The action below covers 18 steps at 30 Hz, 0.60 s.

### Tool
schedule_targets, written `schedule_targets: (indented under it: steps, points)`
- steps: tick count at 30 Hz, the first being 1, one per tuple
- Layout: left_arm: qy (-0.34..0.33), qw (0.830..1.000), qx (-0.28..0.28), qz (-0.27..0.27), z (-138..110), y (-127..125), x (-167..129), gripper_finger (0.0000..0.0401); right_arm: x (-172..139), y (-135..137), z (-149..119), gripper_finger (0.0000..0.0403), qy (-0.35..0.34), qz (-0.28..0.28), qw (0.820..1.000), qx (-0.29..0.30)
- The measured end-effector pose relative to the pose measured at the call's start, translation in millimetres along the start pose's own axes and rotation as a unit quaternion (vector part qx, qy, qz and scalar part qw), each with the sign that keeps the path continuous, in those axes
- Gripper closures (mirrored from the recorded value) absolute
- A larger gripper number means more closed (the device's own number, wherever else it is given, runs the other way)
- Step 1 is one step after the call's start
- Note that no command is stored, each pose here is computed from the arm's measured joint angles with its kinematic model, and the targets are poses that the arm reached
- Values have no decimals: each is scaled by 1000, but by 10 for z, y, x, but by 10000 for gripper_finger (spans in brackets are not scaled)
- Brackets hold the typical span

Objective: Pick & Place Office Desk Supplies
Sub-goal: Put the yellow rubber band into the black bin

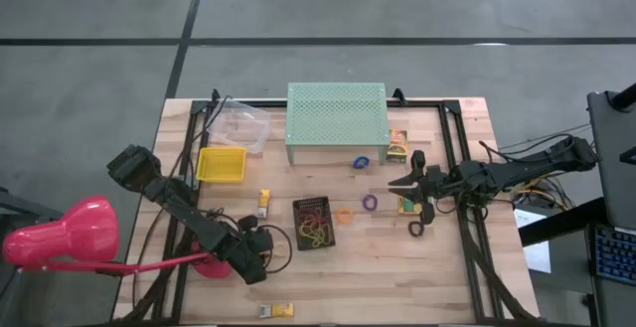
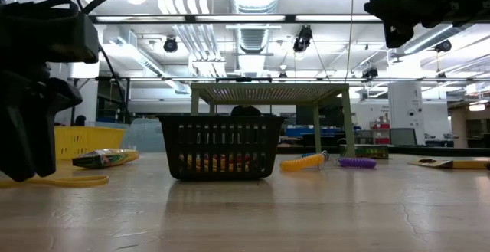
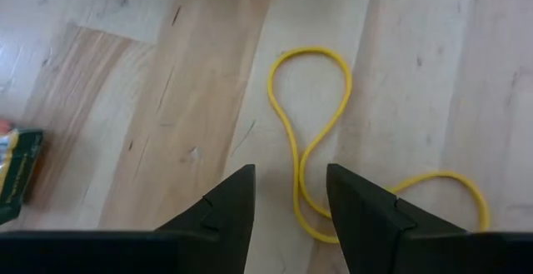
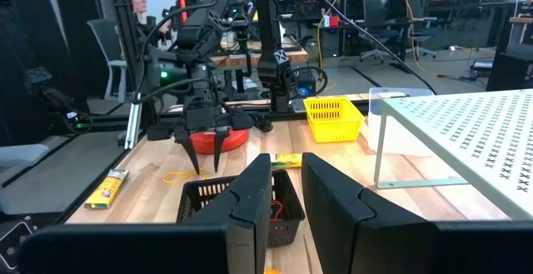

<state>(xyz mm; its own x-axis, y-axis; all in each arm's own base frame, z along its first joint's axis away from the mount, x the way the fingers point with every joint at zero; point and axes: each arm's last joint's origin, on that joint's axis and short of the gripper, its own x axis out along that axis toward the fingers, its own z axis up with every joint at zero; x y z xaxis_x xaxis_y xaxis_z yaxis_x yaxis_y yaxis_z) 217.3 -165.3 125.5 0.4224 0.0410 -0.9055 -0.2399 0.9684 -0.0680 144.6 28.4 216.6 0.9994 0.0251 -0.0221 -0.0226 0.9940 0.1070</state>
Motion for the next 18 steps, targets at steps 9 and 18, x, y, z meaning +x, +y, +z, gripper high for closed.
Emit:
schedule_targets:
  steps: [9, 18]
  points:
    - [-3, 1000, -10, 9, -36, 46, 28, 270, 0, 0, 0, 335, 0, 0, 1000, 0]
    - [-10, 1000, -13, 12, -49, 63, 39, 334, 0, 0, 0, 335, 0, 0, 1000, 0]
